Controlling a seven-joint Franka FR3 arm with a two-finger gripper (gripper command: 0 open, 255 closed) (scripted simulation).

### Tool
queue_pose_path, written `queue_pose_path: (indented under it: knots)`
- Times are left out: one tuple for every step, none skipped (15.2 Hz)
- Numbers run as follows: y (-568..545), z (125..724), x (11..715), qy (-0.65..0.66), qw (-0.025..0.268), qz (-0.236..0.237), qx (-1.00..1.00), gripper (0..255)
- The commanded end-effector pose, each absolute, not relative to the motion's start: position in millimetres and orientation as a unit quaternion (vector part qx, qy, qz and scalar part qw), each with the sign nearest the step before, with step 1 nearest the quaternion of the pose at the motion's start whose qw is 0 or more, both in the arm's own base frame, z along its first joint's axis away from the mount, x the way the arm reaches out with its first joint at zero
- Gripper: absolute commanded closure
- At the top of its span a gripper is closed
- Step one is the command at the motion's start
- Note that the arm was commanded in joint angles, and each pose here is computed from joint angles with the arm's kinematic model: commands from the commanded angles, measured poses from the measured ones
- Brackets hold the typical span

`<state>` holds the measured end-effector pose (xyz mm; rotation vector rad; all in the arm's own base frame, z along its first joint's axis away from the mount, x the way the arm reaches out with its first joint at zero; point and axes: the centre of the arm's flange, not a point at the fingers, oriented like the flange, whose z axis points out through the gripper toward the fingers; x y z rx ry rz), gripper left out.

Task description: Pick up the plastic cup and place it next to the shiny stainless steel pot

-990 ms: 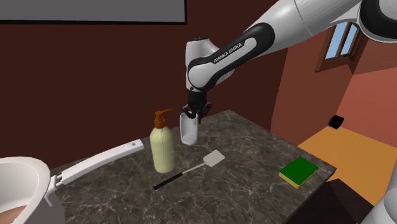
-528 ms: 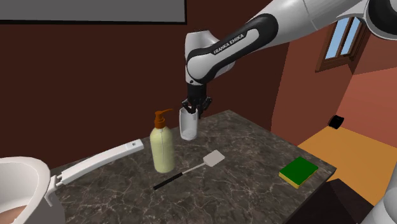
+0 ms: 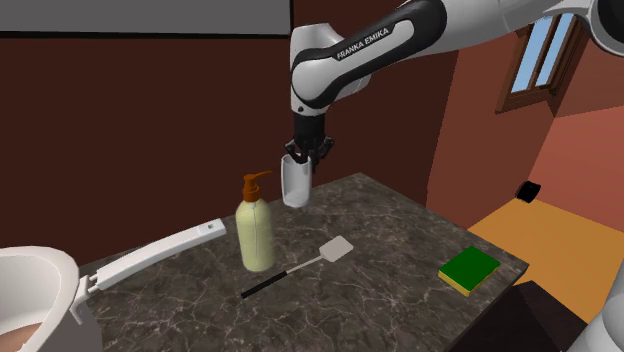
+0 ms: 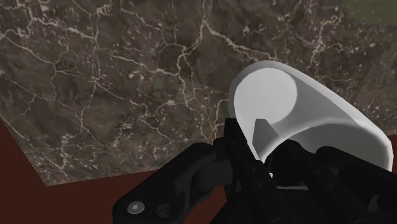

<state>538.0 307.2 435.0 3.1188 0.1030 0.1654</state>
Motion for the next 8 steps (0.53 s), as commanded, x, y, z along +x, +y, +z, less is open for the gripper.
queue_pose_path:
  knots:
    - [307, 446, 538, 0.033, 0.008, 0.053, 0.998, 255]
    - [307, 451, 538, 0.033, 0.008, 0.053, 0.998, 255]
    - [307, 456, 538, 0.033, 0.008, 0.053, 0.998, 255]
    - [307, 461, 538, 0.033, 0.008, 0.053, 0.998, 255]
    - [307, 467, 538, 0.033, 0.008, 0.053, 0.998, 255]
    - [307, 472, 538, 0.033, 0.008, 0.053, 0.998, 255]
    - [307, 477, 538, 0.033, 0.008, 0.053, 0.998, 255]
    - [307, 483, 538, 0.033, 0.008, 0.053, 0.998, 255]
